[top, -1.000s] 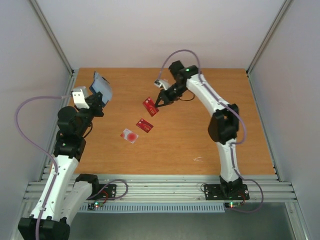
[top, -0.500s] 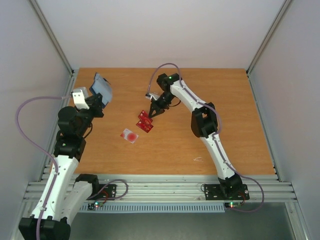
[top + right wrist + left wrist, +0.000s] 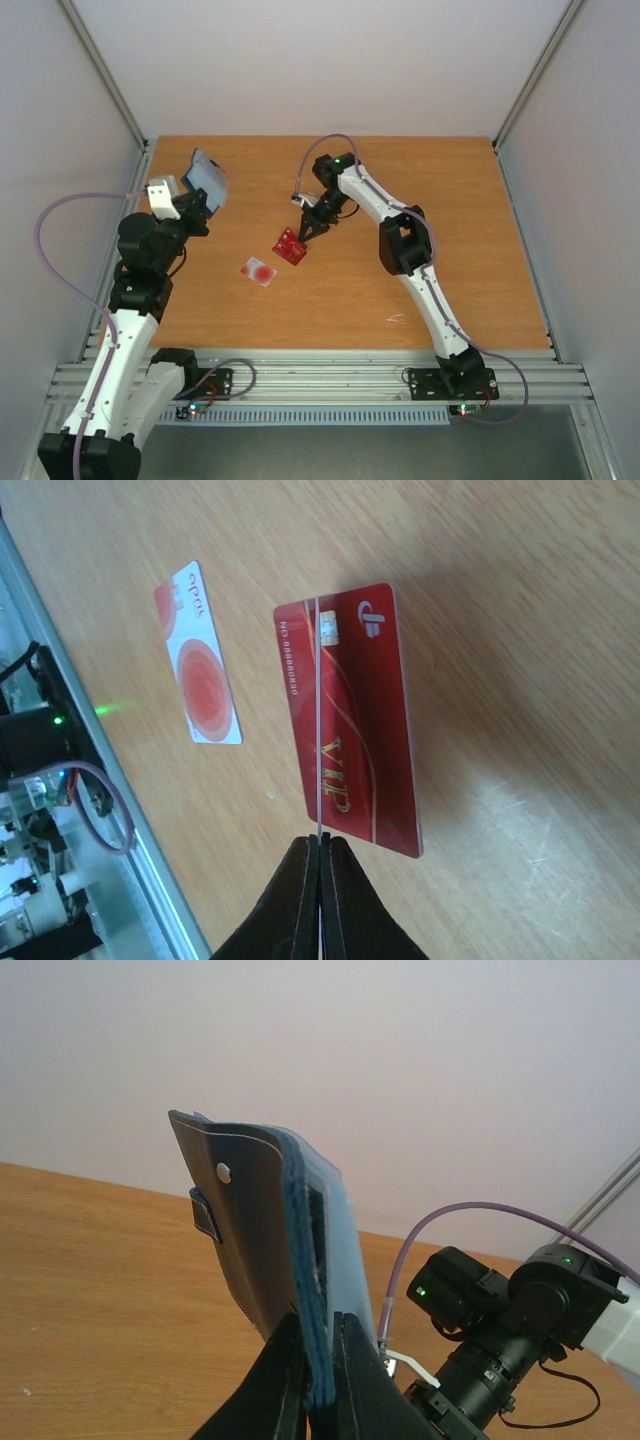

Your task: Take the credit cards out of the card holder

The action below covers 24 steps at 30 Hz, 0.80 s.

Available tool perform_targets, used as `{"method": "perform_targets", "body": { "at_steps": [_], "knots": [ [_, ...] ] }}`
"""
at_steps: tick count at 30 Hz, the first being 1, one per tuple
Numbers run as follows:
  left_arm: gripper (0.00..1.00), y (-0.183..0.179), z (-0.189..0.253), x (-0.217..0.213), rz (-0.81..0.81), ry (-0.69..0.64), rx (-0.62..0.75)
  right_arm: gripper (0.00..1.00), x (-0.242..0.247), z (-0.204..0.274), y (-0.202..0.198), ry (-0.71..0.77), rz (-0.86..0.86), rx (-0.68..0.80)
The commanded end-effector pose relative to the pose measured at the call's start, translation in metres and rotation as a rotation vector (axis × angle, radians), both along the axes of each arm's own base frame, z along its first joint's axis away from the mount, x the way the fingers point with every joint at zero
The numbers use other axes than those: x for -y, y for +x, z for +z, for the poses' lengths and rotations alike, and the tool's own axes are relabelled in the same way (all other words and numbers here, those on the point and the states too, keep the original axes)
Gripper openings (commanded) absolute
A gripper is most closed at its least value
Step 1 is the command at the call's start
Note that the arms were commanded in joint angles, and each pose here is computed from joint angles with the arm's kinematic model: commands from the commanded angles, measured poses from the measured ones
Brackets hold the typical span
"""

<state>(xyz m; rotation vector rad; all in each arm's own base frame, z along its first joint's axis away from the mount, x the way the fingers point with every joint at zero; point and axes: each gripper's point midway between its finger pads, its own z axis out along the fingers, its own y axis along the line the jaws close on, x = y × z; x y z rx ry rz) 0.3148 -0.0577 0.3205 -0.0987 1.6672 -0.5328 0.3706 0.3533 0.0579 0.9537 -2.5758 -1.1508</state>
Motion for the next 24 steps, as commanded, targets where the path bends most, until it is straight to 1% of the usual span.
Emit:
{"method": "perform_targets", "body": {
  "at_steps": [1, 3, 6, 7, 10, 13, 15, 16, 17, 18, 20, 21, 24],
  "knots": [
    [0.00, -0.002, 0.015, 0.002, -0.017, -0.013, 0.062, 0.09, 0.003, -0.018, 0.003, -0.049, 0.007, 0.014],
    [0.00, -0.002, 0.015, 0.002, -0.017, -0.015, 0.063, 0.27, 0.004, -0.019, 0.006, -0.067, 0.001, 0.030],
    [0.00, -0.003, 0.016, 0.002, -0.020, -0.017, 0.065, 0.47, 0.006, -0.009, 0.019, -0.100, -0.024, 0.105],
    [0.00, -0.004, 0.016, 0.003, -0.023, -0.017, 0.066, 0.52, 0.008, -0.001, 0.030, -0.123, -0.043, 0.166],
    [0.00, -0.005, 0.019, 0.008, -0.052, -0.018, 0.078, 0.61, 0.014, 0.038, 0.058, -0.163, -0.114, 0.342],
    [0.00, -0.013, 0.029, 0.021, -0.135, -0.019, 0.125, 0.73, 0.023, 0.094, 0.074, -0.171, -0.181, 0.504],
    [0.00, -0.023, 0.041, 0.036, -0.236, -0.017, 0.180, 0.82, 0.022, 0.137, 0.066, -0.095, -0.177, 0.561],
    [0.00, -0.030, 0.052, 0.044, -0.292, -0.022, 0.230, 0.94, 0.018, 0.162, 0.056, -0.027, -0.160, 0.583],
    [0.00, -0.038, 0.059, 0.052, -0.355, -0.030, 0.256, 0.98, 0.014, 0.184, 0.044, 0.053, -0.136, 0.599],
    [0.00, -0.045, 0.067, 0.060, -0.413, -0.033, 0.287, 0.98, 0.012, 0.208, 0.029, 0.135, -0.113, 0.615],
    [0.00, -0.059, 0.078, 0.074, -0.527, -0.042, 0.317, 0.99, 0.014, 0.240, 0.002, 0.278, -0.086, 0.633],
    [0.00, -0.063, 0.079, 0.078, -0.565, -0.035, 0.324, 0.99, 0.019, 0.274, -0.013, 0.385, -0.078, 0.680],
    [0.00, -0.075, 0.081, 0.089, -0.659, 0.012, 0.362, 0.99, 0.034, 0.311, -0.032, 0.548, -0.116, 0.692]
  ]
}}
